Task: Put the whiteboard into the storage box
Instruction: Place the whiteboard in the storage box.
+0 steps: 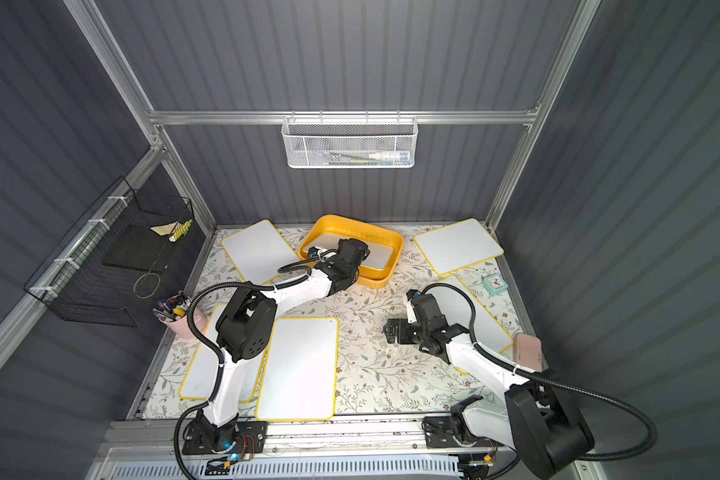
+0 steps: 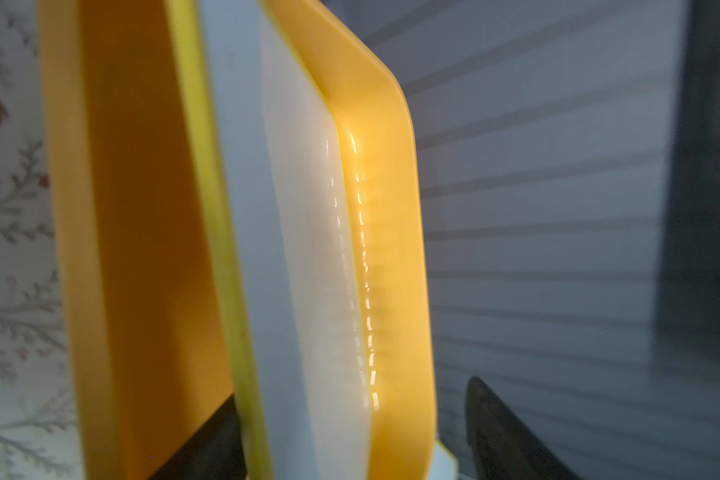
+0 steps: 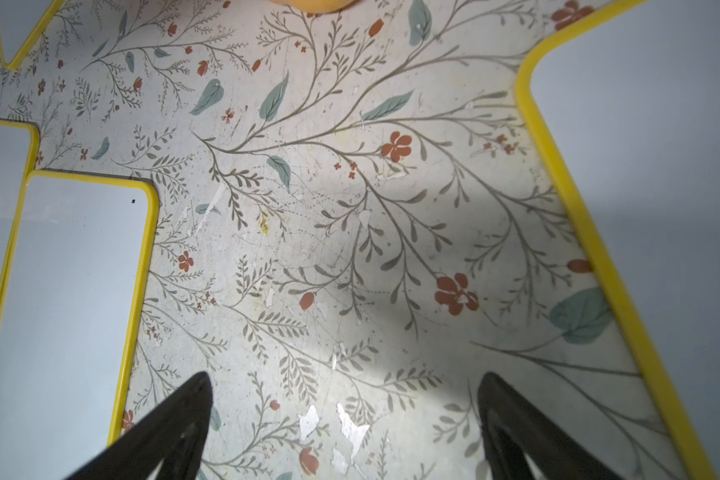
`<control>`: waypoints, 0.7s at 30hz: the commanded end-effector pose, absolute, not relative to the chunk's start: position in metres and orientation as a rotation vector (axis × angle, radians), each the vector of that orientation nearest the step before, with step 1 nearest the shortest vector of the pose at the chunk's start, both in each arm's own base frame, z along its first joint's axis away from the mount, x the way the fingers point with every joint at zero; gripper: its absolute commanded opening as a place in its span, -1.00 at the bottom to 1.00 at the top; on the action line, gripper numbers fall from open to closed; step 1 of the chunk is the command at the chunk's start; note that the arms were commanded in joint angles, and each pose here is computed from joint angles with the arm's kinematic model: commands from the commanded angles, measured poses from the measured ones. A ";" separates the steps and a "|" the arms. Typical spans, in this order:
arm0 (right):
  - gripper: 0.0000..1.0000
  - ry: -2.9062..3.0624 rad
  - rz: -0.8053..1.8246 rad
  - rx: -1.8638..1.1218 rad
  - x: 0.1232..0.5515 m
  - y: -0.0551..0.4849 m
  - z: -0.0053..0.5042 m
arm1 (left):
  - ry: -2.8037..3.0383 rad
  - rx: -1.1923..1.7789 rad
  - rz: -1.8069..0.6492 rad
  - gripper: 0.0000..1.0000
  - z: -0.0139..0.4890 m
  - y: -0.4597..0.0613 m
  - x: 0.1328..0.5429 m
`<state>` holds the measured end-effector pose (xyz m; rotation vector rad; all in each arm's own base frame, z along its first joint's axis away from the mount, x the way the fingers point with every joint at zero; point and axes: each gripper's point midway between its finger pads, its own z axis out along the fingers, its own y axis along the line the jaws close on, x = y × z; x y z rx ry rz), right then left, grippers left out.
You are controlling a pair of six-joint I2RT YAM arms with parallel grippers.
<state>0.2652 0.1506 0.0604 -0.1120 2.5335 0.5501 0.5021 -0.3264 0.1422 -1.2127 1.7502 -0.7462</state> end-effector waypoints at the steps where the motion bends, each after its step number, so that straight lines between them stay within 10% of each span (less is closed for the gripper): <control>1: 0.98 2.515 0.553 -0.133 0.269 0.154 0.066 | 1.881 -0.984 -0.693 0.74 0.169 -0.342 0.503; 21: 0.98 2.517 0.550 -0.135 0.269 0.154 0.066 | 2.169 -0.312 -0.440 0.79 0.196 -0.321 0.457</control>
